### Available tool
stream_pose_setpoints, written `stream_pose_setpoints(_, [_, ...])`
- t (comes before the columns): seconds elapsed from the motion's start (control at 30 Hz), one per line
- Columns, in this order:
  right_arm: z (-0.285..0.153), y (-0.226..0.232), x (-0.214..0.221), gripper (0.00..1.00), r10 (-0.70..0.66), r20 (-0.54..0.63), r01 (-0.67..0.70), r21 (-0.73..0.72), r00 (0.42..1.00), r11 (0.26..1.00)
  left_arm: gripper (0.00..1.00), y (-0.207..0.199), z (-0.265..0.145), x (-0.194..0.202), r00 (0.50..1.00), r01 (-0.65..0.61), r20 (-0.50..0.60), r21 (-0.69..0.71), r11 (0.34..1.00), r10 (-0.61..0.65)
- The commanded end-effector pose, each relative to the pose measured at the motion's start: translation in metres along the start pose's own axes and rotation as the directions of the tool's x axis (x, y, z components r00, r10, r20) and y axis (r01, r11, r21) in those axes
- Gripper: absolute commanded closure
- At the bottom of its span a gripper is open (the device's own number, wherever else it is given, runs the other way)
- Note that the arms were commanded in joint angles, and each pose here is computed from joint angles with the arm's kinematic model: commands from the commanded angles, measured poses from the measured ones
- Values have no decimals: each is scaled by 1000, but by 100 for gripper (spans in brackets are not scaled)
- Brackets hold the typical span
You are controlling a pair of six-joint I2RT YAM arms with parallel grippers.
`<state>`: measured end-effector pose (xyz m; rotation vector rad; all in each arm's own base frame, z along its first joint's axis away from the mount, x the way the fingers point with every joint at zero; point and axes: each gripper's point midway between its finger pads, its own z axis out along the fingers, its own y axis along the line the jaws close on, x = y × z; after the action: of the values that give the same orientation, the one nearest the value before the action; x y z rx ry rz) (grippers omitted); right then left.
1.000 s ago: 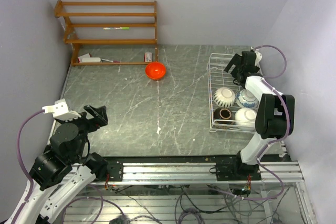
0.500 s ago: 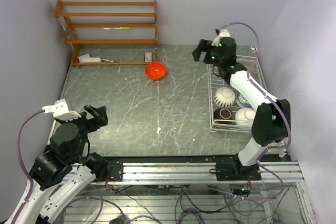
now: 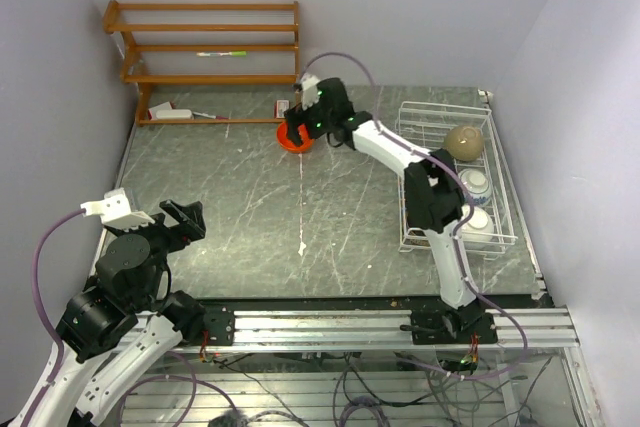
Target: Load the bowls into the dish rack
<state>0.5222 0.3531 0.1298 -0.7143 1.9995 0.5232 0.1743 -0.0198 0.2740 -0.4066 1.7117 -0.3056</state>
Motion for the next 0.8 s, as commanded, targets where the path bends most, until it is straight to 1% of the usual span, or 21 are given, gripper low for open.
stream_pose_setpoints(0.0, [11, 30, 7, 11, -104, -32, 101, -89, 994, 991, 1, -1, -2, -9, 999, 26, 26, 3, 1000, -26])
stream_pose_setpoints(0.13, [23, 48, 24, 12, -148, -59, 140, -118, 987, 983, 1, -2, -1, -8, 1000, 19, 19, 4, 1000, -19])
stream_pose_setpoints(0.2, [29, 51, 34, 13, -161, -80, 152, -109, 984, 982, 1, -3, -1, -7, 1000, 17, 18, 5, 1000, -17])
stream_pose_setpoints(0.27, [36, 51, 42, 15, -170, -102, 161, -86, 980, 983, 1, -3, -1, -8, 1000, 17, 19, 6, 1000, -17])
stream_pose_setpoints(0.33, [42, 42, 47, 18, -169, -120, 168, -25, 978, 986, 1, -3, -2, -8, 1000, 19, 20, 8, 1000, -19])
stream_pose_setpoints(0.5, [50, 35, 52, 24, -194, -128, 201, 44, 973, 979, 1, -2, -3, -9, 999, 24, 25, 12, 1000, -24])
stream_pose_setpoints(0.6, [53, 34, 54, 34, -200, -129, 209, 56, 971, 976, 1, -2, -3, -9, 999, 23, 25, 12, 1000, -24])
stream_pose_setpoints(0.67, [55, 34, 56, 36, -198, -127, 206, 58, 972, 977, 1, -3, -3, -9, 999, 24, 24, 11, 1000, -24])
stream_pose_setpoints(0.7, [55, 34, 56, 40, -196, -126, 205, 58, 972, 977, 1, -2, -3, -9, 999, 23, 25, 8, 1000, -23])
stream_pose_setpoints(0.77, [55, 34, 57, 52, -191, -121, 199, 55, 974, 979, 1, -2, -3, -9, 999, 24, 25, 8, 1000, -25])
